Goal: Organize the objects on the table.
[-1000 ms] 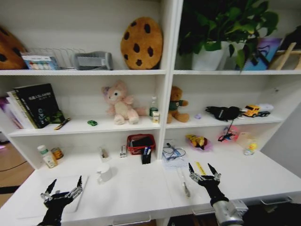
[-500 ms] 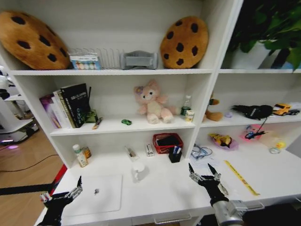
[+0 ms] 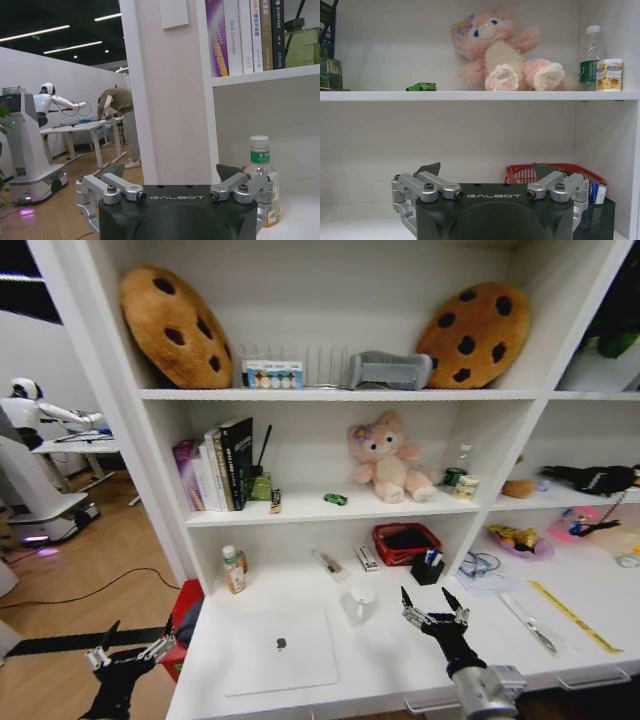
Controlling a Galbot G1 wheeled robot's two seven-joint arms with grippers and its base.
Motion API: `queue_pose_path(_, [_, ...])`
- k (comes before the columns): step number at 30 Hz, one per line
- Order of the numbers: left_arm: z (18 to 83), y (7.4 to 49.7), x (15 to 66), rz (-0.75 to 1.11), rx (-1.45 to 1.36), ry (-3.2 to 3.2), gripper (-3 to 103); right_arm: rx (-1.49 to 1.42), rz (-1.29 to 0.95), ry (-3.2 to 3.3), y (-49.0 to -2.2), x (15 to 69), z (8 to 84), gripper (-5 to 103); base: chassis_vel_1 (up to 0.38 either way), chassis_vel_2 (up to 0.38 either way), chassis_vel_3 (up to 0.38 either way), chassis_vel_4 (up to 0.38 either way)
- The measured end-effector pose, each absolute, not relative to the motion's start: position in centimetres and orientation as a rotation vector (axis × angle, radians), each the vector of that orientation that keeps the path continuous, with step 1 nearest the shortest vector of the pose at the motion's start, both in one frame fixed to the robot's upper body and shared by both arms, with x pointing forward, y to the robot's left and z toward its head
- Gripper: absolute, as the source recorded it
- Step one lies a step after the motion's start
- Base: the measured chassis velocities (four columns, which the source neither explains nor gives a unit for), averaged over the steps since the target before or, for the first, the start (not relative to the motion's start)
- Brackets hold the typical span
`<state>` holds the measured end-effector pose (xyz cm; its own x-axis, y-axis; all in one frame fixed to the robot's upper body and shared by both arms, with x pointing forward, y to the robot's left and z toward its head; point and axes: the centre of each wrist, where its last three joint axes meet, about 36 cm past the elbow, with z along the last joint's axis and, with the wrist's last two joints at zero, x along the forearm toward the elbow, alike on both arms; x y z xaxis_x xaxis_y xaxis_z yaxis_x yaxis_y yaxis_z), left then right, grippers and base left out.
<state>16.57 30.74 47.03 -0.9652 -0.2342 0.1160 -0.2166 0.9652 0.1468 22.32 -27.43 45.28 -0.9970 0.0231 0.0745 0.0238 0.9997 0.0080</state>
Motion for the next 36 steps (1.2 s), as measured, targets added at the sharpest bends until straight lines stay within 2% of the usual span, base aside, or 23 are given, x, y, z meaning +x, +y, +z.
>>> queue_pose_path(8, [47.02, 30.72, 16.57, -0.199, 0.341, -2.983, 100, -0.037, -0.013, -3.067, -27.45, 22.32, 45.28, 100, -0.083, -0.038, 0.052, 0.035])
queue_pose_path(15, [47.02, 30.72, 16.57, -0.2, 0.341, -2.983, 100, -0.037, -0.013, -3.067, -27.45, 22.32, 45.28, 100, 0.085, -0.058, -0.082, 0.082])
queue_pose_path(25, [47.02, 30.73, 16.57, -0.2, 0.342, -2.983, 100, -0.037, -0.013, -3.066, -27.44, 22.31, 45.27, 100, 0.184, -0.171, -0.213, 0.185])
queue_pose_path(36, [47.02, 30.73, 16.57, -0.2, 0.342, -2.983, 100, -0.037, -0.013, -3.066, -27.44, 22.31, 45.27, 100, 0.3, -0.303, -0.312, 0.313])
